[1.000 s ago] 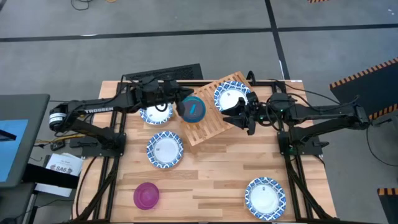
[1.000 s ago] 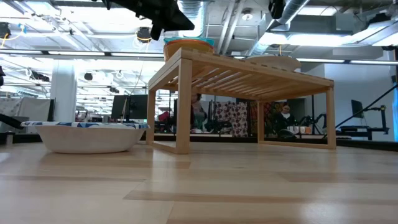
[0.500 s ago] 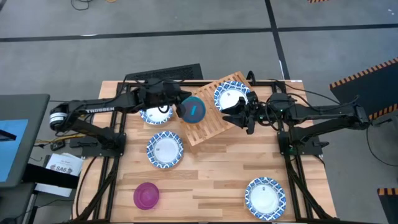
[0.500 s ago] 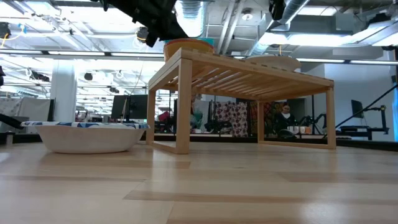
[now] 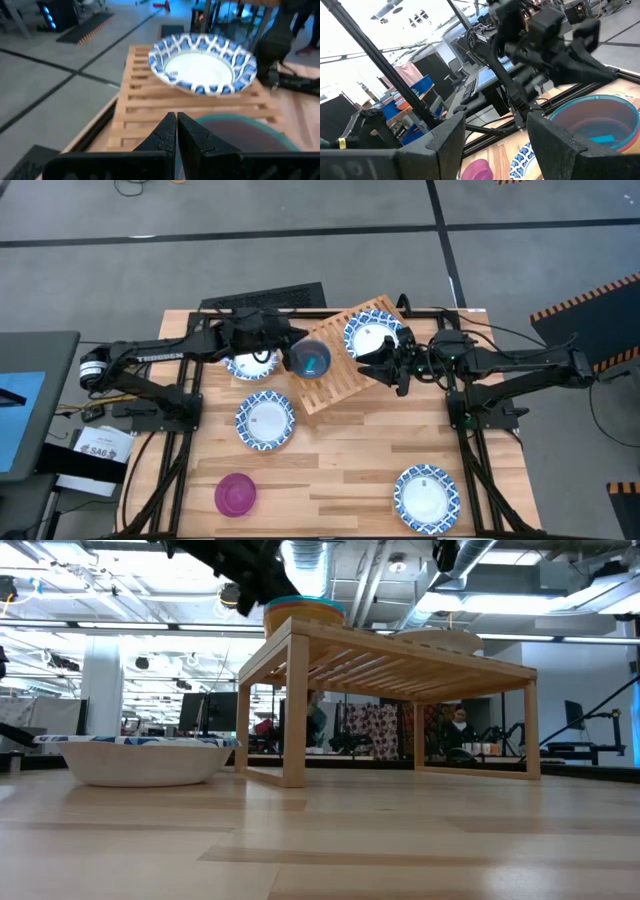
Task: Place and stack bowls onto a shelf
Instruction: Stack the blue bowl on top of the orange bowl on the shelf, then stack the bottom right white patterned bowl on top of the white patterned bowl on the shelf
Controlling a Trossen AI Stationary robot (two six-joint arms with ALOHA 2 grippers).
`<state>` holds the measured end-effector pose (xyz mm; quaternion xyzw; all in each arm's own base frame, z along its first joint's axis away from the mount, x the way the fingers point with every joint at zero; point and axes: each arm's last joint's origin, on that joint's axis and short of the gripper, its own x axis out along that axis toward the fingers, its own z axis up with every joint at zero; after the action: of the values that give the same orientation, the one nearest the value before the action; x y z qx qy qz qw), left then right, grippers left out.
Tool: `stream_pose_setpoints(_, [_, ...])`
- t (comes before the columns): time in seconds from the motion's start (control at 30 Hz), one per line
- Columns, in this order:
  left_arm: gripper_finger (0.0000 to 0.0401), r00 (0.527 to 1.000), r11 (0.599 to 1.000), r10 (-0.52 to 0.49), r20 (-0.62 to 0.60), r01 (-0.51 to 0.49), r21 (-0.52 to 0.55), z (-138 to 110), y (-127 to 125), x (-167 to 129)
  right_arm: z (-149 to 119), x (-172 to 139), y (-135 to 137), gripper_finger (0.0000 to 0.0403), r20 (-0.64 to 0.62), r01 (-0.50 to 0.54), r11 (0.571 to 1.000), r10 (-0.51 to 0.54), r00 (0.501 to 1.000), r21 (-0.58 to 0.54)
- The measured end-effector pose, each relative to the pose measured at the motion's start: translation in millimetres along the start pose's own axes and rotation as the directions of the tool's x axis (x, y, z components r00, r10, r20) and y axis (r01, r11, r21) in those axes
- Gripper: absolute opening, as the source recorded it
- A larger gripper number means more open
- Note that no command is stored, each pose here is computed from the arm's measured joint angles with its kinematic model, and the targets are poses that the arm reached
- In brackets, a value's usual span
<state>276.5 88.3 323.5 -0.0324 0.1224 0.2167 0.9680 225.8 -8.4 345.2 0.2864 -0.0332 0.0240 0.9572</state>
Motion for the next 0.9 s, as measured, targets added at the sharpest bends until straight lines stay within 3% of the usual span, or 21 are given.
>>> stream_pose_setpoints(0.13, [0.0000, 0.997, 1.000, -0.015, 0.070, 0.016, -0.021, 15, 3, -24, 1, 0, 0, 0.0240, 0.005, 0.003, 1.000, -0.003, 1.000, 0.006])
stream_pose_setpoints(0.27, [0.0000, 0.981, 0.988, -0.107, 0.165, 0.123, -0.091, 30, -2, -55, 2, 0, -1, 0.0240, 0.020, 0.003, 1.000, -0.003, 1.000, 0.013])
stream_pose_setpoints(0.5, [0.0000, 0.938, 0.961, -0.186, 0.292, 0.235, -0.143, -2, -23, -88, 3, 0, -2, 0.0240, 0.025, 0.009, 1.000, -0.009, 1.000, 0.007])
stream_pose_setpoints(0.6, [0.0000, 0.936, 0.960, -0.187, 0.297, 0.238, -0.147, -16, -30, -94, 5, 0, -4, 0.0240, 0.031, 0.013, 1.000, -0.013, 0.999, 0.005])
stream_pose_setpoints(0.9, [0.0000, 0.935, 0.970, -0.170, 0.310, 0.214, -0.113, -17, -32, -101, 6, -1, -5, 0.0240, 0.041, 0.020, 1.000, -0.020, 0.999, 0.004])
